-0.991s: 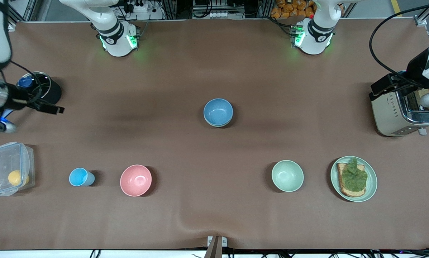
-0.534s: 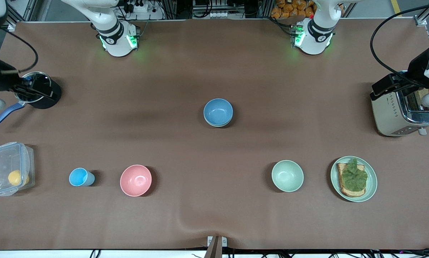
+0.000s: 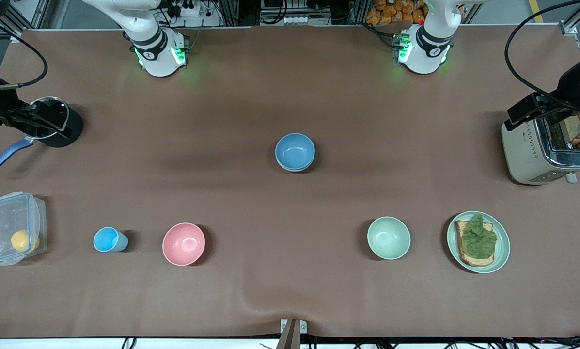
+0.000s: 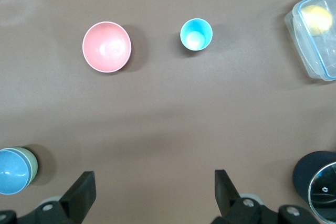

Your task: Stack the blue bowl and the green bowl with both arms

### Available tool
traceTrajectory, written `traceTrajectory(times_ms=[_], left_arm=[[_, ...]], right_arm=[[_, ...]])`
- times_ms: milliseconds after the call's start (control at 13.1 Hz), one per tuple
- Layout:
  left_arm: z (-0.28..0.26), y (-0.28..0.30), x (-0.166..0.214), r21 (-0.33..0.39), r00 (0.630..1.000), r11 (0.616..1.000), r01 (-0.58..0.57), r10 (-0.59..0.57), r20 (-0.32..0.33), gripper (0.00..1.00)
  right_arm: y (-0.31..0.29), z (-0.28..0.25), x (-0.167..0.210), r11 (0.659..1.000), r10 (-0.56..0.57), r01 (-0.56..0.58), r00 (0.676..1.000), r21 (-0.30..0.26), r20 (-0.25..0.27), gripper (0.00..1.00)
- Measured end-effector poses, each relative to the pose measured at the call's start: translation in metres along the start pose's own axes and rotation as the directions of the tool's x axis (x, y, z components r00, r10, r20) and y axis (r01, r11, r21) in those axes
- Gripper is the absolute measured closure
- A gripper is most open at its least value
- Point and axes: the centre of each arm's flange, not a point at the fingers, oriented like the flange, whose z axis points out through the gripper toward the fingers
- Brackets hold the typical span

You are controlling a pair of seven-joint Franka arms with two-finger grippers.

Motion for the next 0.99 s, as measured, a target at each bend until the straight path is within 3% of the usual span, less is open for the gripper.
traceTrajectory(times_ms=[991], left_arm=[[0.0,-0.0019,-0.0006,0.002,1.0,1.0,0.003,-0.003,0.005,0.0]], right_arm=[[-0.0055,0.0066,0.0061,1.0,-0.011,0.011,1.0,-0.002,0.005,0.0]])
